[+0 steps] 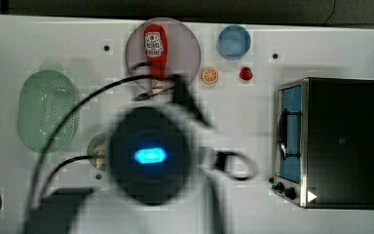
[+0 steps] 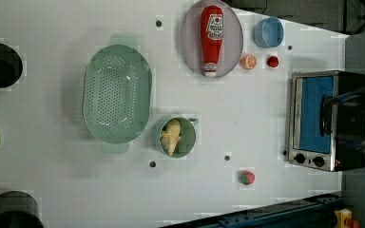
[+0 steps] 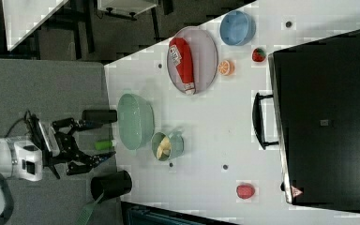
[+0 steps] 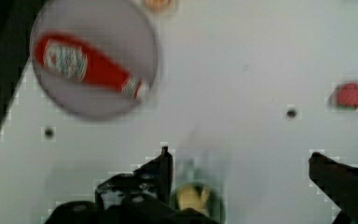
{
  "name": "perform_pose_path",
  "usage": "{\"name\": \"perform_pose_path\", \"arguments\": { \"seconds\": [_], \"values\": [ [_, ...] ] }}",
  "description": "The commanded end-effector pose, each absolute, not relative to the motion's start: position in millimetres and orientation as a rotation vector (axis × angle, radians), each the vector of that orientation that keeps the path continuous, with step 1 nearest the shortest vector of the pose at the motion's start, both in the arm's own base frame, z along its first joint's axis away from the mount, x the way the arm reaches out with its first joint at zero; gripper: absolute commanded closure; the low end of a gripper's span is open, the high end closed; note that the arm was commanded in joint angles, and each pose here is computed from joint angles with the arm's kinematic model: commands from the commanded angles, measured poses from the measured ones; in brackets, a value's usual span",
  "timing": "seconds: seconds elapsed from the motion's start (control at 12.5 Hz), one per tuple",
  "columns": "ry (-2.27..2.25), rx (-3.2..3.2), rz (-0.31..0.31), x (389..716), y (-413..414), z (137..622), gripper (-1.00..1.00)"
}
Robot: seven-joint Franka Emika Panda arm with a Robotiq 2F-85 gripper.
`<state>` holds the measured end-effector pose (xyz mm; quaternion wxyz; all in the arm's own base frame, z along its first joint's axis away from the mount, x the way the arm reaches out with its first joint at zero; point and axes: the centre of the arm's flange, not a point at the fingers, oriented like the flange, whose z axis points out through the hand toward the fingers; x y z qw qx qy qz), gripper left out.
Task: Pick Banana and place it in mug.
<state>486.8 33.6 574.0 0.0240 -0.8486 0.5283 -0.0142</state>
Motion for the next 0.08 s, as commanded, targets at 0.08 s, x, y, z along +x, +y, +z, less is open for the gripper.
{"name": "perform_pose_path", "arguments": {
  "seconds": [0.08],
  "values": [
    [1.548,-2.684,-0.014,492.9,-20.0,591.4,-1.00]
  ]
}}
